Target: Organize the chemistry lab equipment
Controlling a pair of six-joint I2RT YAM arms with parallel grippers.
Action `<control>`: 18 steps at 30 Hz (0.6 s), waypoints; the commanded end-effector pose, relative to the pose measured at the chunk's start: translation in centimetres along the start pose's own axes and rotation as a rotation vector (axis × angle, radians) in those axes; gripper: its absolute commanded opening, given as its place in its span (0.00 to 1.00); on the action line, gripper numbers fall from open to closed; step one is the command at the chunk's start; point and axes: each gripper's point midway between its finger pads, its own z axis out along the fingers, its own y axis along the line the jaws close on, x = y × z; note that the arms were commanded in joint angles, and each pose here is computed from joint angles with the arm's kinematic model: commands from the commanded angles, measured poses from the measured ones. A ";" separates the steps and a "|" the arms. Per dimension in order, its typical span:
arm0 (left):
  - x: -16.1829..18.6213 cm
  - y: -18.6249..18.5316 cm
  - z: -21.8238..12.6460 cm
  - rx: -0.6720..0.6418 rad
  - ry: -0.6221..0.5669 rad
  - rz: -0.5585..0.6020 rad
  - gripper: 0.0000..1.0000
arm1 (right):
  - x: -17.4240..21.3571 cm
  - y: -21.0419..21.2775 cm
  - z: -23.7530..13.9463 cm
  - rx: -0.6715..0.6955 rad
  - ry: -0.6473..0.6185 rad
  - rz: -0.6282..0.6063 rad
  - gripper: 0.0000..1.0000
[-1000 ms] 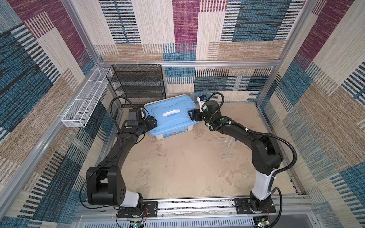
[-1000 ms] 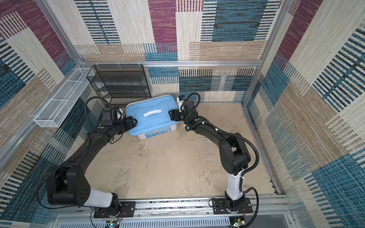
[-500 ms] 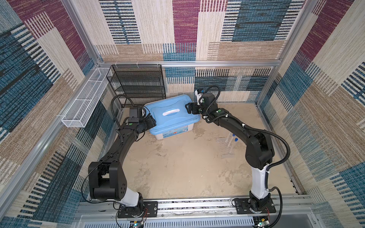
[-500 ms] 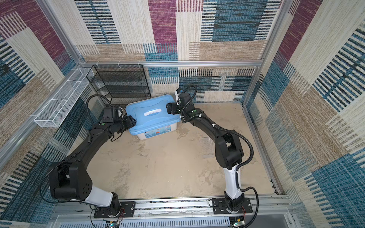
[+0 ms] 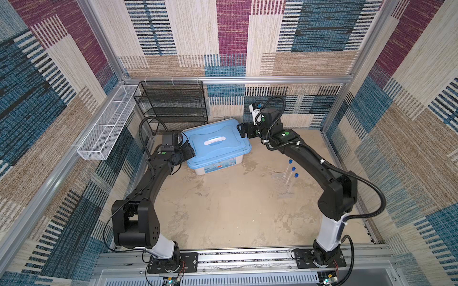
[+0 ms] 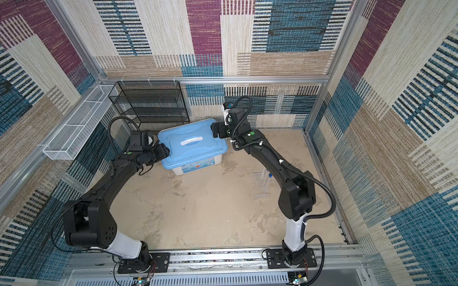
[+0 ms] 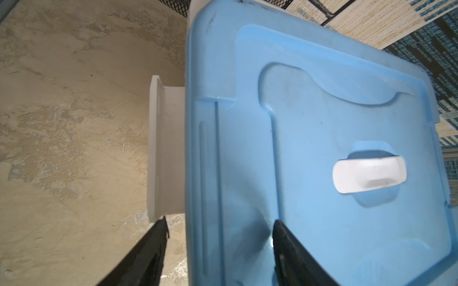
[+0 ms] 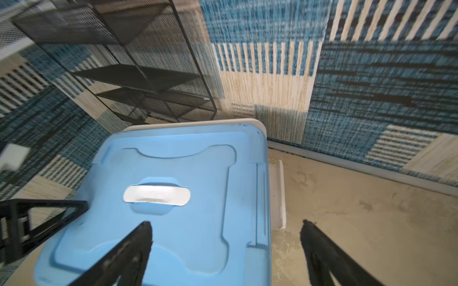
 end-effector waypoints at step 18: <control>-3.2 -1.3 -1.7 0.195 -0.006 -0.058 0.73 | 15.1 10.8 0.1 -0.202 0.321 -0.096 0.71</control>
